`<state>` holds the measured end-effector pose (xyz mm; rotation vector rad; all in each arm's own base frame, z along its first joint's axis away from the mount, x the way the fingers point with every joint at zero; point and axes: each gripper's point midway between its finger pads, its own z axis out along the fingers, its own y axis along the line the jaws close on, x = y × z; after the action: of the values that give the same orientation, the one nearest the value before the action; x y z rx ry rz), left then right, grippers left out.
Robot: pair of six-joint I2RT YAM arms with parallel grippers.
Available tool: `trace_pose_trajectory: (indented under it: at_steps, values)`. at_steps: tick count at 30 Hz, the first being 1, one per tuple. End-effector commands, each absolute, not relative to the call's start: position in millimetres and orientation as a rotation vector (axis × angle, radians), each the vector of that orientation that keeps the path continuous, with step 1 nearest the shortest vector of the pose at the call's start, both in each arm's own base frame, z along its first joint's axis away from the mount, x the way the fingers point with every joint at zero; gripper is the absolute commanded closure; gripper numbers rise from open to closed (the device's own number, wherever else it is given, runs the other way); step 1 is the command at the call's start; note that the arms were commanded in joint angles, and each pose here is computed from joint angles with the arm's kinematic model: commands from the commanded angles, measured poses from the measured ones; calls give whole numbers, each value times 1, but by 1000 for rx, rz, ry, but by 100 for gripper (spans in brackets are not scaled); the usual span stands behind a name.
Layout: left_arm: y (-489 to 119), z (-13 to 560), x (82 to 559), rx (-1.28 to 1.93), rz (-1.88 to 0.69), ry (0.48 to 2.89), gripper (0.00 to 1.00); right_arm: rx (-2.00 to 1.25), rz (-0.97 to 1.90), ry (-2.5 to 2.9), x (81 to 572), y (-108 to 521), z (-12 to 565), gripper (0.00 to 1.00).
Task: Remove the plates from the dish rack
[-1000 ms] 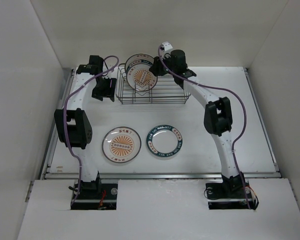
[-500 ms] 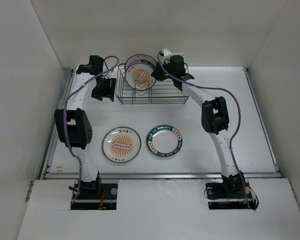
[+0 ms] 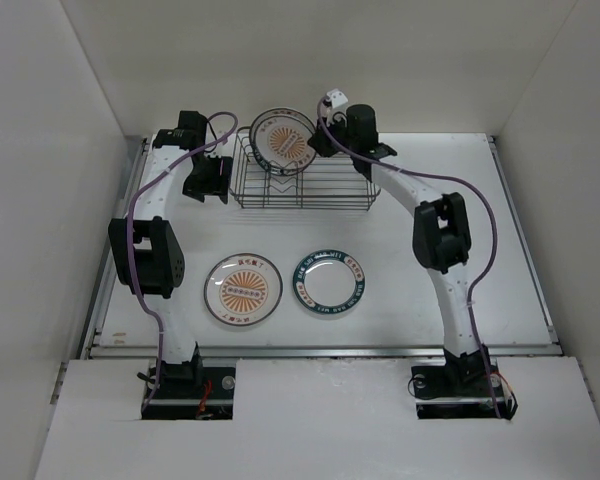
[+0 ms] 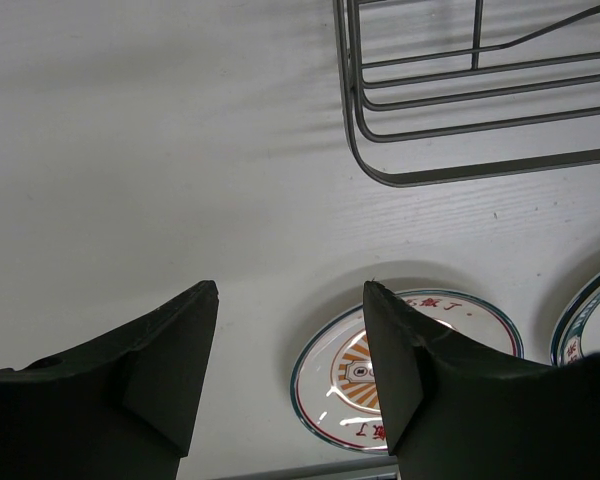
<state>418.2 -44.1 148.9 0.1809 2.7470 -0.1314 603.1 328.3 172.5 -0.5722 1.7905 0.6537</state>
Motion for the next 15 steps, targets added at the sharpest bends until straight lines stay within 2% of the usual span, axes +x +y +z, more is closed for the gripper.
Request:
trace_pose_trajectory:
  at_steps: [1,5,9,14,15]
  values:
    - [-46,163,412,197,-134,2724,43,-570,694,1510,577,329,324,100]
    - [-46,170,414,197,-133,2705,43,-543,668,1429,553,313,386,100]
    - [-48,177,415,199,-145,2685,43,-587,725,1463,509,305,409,100]
    - [-48,196,423,215,-139,2631,43,-814,1007,1636,417,308,374,100]
    - [-50,199,430,235,-148,2610,43,-820,1075,1731,400,307,343,100]
